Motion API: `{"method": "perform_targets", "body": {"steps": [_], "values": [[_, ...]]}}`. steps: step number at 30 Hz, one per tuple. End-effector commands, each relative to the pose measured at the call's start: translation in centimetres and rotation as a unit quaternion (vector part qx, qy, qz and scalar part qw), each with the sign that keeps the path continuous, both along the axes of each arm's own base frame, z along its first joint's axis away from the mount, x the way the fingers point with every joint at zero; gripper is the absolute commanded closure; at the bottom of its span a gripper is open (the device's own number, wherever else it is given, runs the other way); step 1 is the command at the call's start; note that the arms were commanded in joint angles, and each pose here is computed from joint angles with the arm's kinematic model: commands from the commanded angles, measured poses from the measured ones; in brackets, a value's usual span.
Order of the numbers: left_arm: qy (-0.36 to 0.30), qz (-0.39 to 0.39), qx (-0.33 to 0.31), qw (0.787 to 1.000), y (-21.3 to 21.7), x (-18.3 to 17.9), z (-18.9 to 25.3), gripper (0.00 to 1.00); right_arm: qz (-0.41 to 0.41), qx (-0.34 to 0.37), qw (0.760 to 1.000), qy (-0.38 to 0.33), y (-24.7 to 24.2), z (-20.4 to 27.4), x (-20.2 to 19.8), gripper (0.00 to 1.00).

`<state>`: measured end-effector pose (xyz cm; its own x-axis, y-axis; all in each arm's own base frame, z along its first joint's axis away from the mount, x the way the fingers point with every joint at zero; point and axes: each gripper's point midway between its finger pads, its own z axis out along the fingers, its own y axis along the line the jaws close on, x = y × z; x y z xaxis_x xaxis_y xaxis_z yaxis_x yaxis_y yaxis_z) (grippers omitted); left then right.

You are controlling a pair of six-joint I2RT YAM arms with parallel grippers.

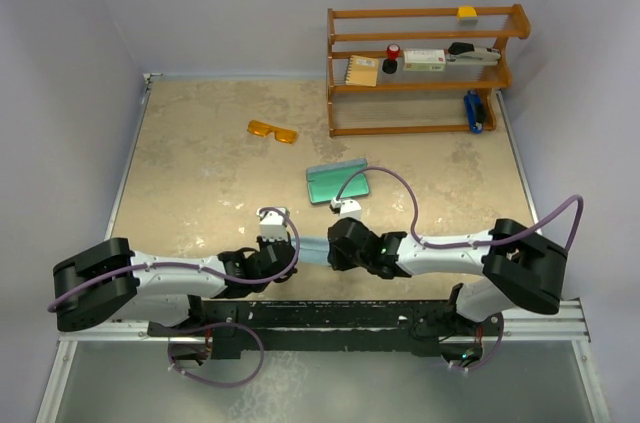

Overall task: Organize the sunglasses
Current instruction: Pick up the glasses cleaning cloth from the center of the board.

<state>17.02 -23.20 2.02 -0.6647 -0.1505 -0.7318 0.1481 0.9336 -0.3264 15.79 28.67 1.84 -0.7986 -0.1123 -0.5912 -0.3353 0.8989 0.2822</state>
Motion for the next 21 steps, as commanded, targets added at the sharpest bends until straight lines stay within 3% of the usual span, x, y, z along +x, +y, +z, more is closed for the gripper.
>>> {"method": "perform_targets", "body": {"steps": [1, 7, 21], "values": [[0.002, -0.010, 0.002, 1.000, 0.0, -0.4, -0.4, 1.00, -0.009, -0.016, 1.000, 0.008, -0.3, -0.8, -0.3, 0.80], [0.001, -0.007, 0.000, 1.000, 0.2, -0.4, -0.4, 1.00, -0.012, -0.016, 1.000, 0.005, -0.4, -0.7, -0.3, 1.00], [-0.019, -0.013, -0.010, 1.000, -1.9, 0.8, 1.1, 1.00, 0.003, -0.009, 1.000, -0.019, 0.0, 1.9, 0.3, 1.00]]}}
